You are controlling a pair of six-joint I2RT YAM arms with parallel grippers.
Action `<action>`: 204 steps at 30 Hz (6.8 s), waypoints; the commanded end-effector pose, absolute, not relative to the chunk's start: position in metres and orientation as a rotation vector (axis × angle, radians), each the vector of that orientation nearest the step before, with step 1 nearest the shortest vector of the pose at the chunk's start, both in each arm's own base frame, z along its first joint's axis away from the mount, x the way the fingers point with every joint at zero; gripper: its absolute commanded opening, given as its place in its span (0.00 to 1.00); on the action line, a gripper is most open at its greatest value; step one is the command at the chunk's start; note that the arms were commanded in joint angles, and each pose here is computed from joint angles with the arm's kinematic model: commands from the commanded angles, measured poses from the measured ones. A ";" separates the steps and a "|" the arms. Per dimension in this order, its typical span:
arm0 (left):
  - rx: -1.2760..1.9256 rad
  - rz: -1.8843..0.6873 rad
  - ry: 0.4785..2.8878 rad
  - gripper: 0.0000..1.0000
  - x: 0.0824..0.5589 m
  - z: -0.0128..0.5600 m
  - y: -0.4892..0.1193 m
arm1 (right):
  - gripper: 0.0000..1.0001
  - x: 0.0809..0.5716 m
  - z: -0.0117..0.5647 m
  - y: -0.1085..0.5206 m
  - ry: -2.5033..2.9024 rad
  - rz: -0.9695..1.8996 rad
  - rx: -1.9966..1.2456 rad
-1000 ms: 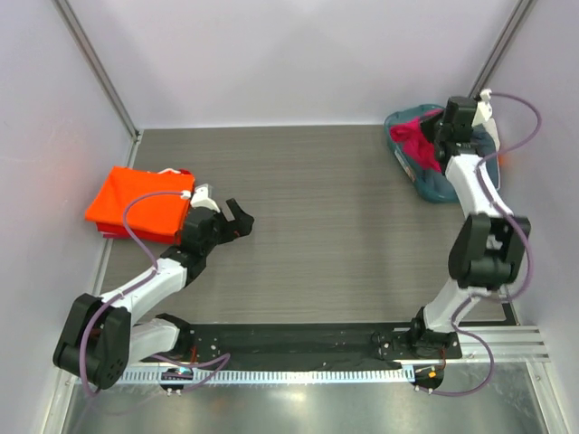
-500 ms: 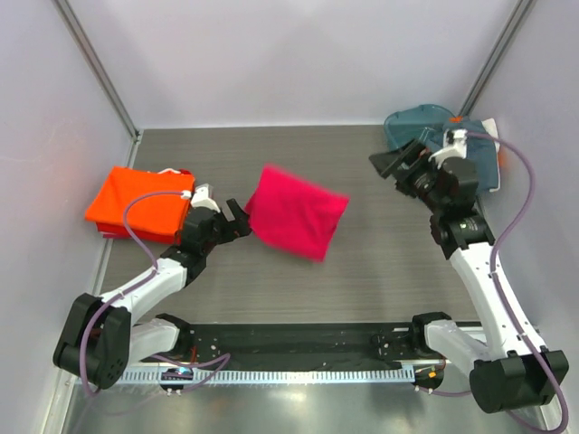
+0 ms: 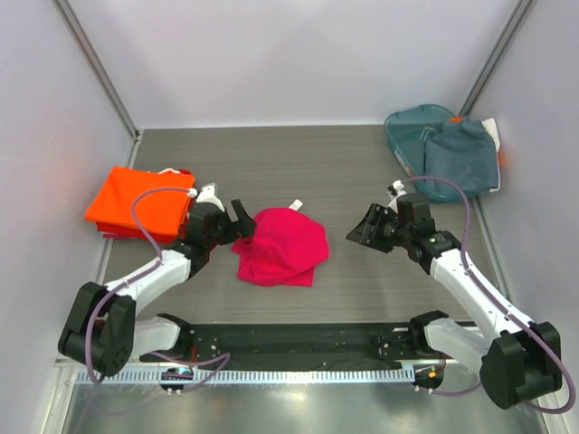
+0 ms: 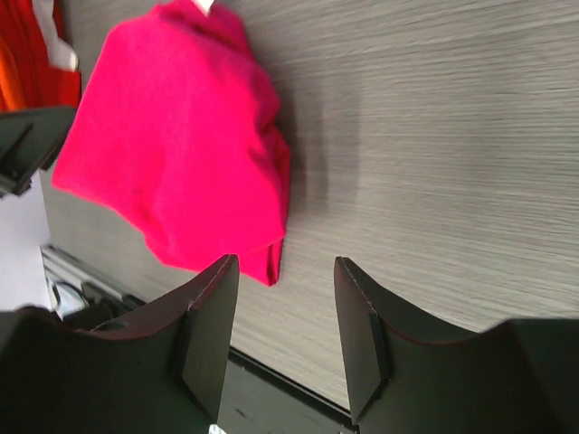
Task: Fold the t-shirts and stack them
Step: Flatten the tshirt out
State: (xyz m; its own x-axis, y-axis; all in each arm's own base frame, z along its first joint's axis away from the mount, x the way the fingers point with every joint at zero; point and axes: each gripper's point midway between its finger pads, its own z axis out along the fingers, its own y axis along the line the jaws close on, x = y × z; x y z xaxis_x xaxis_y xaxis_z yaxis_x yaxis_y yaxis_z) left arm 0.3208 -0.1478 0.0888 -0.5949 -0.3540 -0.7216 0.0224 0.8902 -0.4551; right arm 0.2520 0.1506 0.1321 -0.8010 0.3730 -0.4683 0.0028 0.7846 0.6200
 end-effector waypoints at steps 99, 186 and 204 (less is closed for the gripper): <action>-0.644 -0.279 2.067 0.00 0.298 0.311 -0.046 | 0.01 0.358 0.323 0.133 2.069 0.253 0.318; -0.832 -0.598 2.136 0.00 0.200 0.146 -0.074 | 0.34 0.277 0.048 -0.039 2.219 -0.119 1.007; -0.846 -0.596 2.125 0.00 0.198 0.146 -0.073 | 0.01 0.271 0.036 -0.036 2.256 -0.116 1.013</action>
State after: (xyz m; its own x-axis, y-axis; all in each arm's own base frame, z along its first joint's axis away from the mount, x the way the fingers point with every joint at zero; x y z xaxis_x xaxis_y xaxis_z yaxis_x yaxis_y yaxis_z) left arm 0.1948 -0.0724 0.1398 -0.5158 -0.7167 -0.4693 -0.3873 0.6837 -0.6185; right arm 0.2602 -0.0337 0.0243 -0.5308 0.6331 -0.5635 0.6945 0.7060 0.1390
